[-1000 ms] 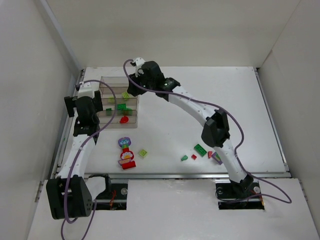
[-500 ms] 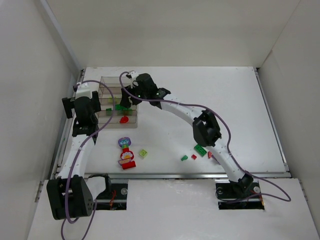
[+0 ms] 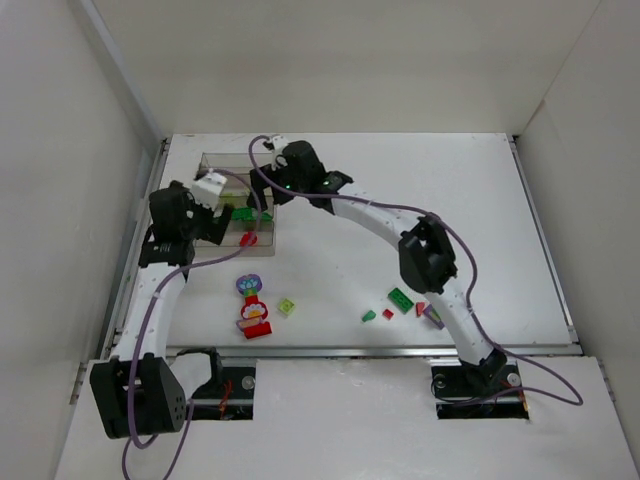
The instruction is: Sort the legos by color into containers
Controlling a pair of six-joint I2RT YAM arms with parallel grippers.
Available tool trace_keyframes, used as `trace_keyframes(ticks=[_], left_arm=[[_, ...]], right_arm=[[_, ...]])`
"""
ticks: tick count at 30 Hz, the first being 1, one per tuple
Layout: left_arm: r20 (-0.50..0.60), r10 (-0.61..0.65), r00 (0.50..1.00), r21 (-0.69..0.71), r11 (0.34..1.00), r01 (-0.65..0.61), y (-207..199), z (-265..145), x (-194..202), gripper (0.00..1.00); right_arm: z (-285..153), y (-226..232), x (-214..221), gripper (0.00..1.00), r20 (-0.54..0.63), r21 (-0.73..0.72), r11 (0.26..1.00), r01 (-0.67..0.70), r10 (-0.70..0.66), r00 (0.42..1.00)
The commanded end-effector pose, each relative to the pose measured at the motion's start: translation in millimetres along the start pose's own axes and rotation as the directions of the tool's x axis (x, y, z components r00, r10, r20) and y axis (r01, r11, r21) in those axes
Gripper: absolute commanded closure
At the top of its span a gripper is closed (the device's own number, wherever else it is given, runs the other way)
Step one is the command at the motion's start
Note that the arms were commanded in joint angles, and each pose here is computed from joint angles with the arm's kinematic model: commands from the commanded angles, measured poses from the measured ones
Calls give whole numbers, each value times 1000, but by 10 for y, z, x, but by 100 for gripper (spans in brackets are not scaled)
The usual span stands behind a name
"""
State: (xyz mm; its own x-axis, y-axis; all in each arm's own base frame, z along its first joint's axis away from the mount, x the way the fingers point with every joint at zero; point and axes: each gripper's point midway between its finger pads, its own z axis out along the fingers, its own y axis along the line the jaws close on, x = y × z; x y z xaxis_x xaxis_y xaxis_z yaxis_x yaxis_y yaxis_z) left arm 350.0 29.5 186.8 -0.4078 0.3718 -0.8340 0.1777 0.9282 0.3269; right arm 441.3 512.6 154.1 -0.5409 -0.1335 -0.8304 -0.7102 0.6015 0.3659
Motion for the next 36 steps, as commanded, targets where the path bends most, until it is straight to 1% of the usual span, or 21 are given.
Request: trace_keyframes(ticks=[1,2,3,4,5,6,7,8,11,12,14,15,17,18,20,23,26,29,31,35,36], left_arm=[[272,315,909,524,744,-414,-972,-372,-259,8],[250,380,891,640,626,-446,-1200,-552,29,6],[389,508,769,654,436,-619,-1409,-593,128,5],[412,563,716,671,344,-657,-1490,-631,252,5],[433,591,680,692,265,-671,-1583,-688,352,5],[454,613,647,707,195,-680,-1670,-684,461,5],[563,630,534,653,56,-755,-1805,-708,456,5],[597,641,481,638,-16,-770,-1862,-706,567,5],[754,579,312,503,-203,-840,-2097,-716,549,4],[782,551,293,482,-235,-844,-2174,-734,553,4],[827,489,279,462,-307,-832,-2365,-751,559,4],[854,451,258,429,-331,-841,-2441,-753,481,5],[862,409,299,467,-409,-784,-2599,-798,635,7],[873,387,296,455,-430,-780,-2659,-808,600,10],[865,377,332,490,-491,-720,-2739,-866,764,13],[886,364,287,457,-580,-674,-2771,-927,932,14],[871,381,310,489,-620,-613,-2704,-988,1099,16],[882,373,289,471,-655,-591,-2637,-1031,1100,16],[878,375,297,478,-673,-564,-2610,-1097,1140,16],[850,405,337,527,-642,-558,-2705,-1070,1172,16],[818,445,364,575,-607,-549,-2712,-1044,1197,16]], right_arm=[[-898,-19,-1105,0,244,60,998,-15,0,970],[-1029,-221,-1130,0,250,103,994,-36,9,968],[-1069,-363,-935,0,210,130,990,-55,26,977],[-1274,-384,-1018,0,229,150,987,-62,26,973],[-1358,-465,-998,0,230,175,982,-72,30,973],[-1382,-577,-815,0,198,203,975,-87,46,979],[-1529,-618,-874,0,214,223,971,-81,33,976],[-1562,-642,-802,0,200,238,967,-87,38,979],[-1643,-671,-621,0,169,258,963,-83,39,985],[-1659,-671,-588,0,164,260,962,-84,42,986],[-1663,-704,-434,0,135,268,959,-88,53,989],[-1694,-695,-417,0,134,269,959,-88,53,990],[-1712,-734,-300,0,115,285,954,-92,61,991],[-1750,-719,-295,0,117,285,954,-92,61,991],[-1763,-790,-163,0,94,313,946,-84,58,994],[-1845,-809,-146,0,96,335,939,-74,44,994],[-1871,-831,-119,0,87,347,936,-55,26,996],[-1866,-848,-69,0,74,350,936,-46,21,997],[-1866,-848,-69,0,74,350,936,-46,21,997],[-1861,-860,-26,0,66,352,935,-46,25,998],[-1856,-875,30,0,55,355,934,-47,29,998]])
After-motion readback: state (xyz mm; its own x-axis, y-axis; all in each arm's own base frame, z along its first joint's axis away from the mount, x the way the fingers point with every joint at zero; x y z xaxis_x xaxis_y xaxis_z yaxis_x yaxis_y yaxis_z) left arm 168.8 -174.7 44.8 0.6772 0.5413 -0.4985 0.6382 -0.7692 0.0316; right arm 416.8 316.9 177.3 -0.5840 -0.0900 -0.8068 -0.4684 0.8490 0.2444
